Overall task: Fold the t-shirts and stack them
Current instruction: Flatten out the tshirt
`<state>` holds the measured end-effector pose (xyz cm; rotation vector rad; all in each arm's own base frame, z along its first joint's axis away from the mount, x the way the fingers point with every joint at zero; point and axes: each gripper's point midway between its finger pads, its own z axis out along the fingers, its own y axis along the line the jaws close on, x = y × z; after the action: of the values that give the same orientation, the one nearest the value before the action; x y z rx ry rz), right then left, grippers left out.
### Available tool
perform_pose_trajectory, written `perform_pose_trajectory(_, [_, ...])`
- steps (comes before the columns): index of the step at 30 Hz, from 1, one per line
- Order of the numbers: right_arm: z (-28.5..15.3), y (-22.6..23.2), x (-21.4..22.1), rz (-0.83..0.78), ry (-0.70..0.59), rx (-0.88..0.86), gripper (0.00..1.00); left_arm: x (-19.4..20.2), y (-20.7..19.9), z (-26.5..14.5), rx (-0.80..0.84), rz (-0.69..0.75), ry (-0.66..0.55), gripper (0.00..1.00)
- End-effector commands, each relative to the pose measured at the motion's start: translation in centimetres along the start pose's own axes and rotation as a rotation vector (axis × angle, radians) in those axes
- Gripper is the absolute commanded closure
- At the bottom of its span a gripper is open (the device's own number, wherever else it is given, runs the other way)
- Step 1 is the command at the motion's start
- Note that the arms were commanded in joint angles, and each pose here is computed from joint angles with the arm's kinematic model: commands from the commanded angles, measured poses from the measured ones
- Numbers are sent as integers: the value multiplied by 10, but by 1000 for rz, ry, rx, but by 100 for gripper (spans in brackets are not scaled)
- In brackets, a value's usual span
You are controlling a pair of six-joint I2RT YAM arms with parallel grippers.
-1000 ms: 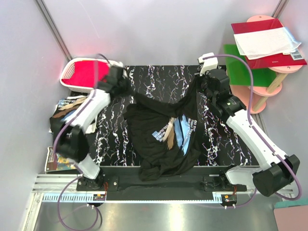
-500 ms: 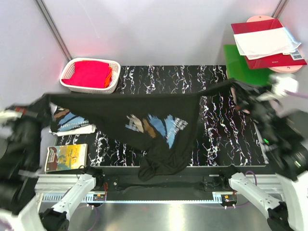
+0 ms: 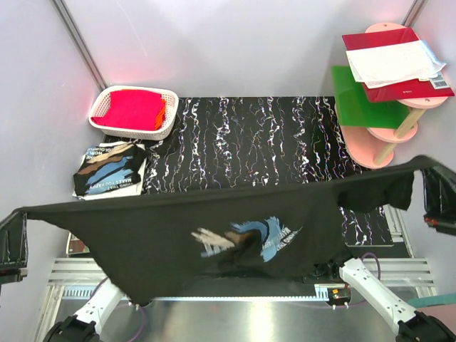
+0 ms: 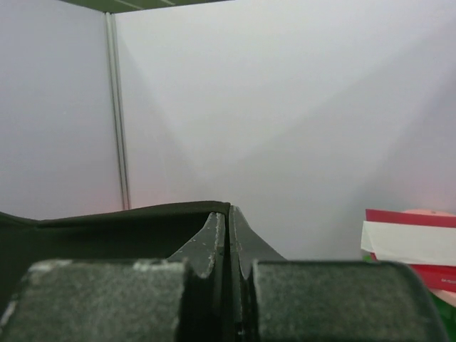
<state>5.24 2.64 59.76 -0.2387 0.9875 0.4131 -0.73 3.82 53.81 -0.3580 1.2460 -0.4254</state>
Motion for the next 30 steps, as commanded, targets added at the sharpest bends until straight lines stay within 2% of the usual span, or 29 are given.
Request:
perform_pose_trajectory(1, [55,-35,19,-82,74,178,100,19,-3,80,-98,79,103,100])
perform_pose_trajectory(4, [99,-48,61,-148,187,236,100,68,-4,145,-158,159,255,100])
perform_pose_trajectory(6, [131,-62,107,-210,298,293,100,102,-4,179,-184,201,339,100])
perform_pose_trajectory(10, [177,-70,177,-245,427,325,100,190,7,256,-275,288,537,100])
perform_pose_trajectory(11, [192,-72,209,-256,483,323,100,204,17,269,-303,290,571,100])
perform_pose_trajectory(12, [200,-74,232,-258,515,319,100,238,26,289,-336,302,649,100])
perform_pose_trajectory(13, [208,-71,255,-246,552,284,100,258,31,298,-327,289,710,100])
perform_pose_trajectory(14, [216,-80,298,-233,633,287,100,273,47,306,-380,286,742,100])
perform_pose_trajectory(16, [222,-84,350,-184,703,247,100,316,75,326,-450,284,817,100])
perform_pose_trajectory(17, [222,-99,395,-148,778,267,100,336,86,332,-468,283,840,100])
perform_pose_trajectory(19, [223,-105,445,-81,835,246,100,372,114,340,-531,281,904,100])
perform_pose_trajectory(20, [219,-115,487,-66,906,253,100,399,132,344,-567,286,950,100])
perform_pose_trajectory(21, [220,-118,504,-57,927,251,100,410,140,346,-588,279,967,100])
perform_pose_trajectory(22, [213,-122,545,-46,997,251,100,417,151,351,-610,275,974,100])
perform_pose_trajectory(23, [218,-126,554,-45,1002,249,100,438,165,354,-636,277,1012,100])
perform_pose_trajectory(25, [208,-135,598,-39,1078,267,100,446,173,367,-641,266,1013,100])
perform_pose_trajectory(27, [211,-141,609,-24,1084,276,100,466,182,375,-641,269,1046,100])
perform_pose_trajectory(30, [209,-142,631,5,1110,274,100,473,184,388,-621,273,1049,100])
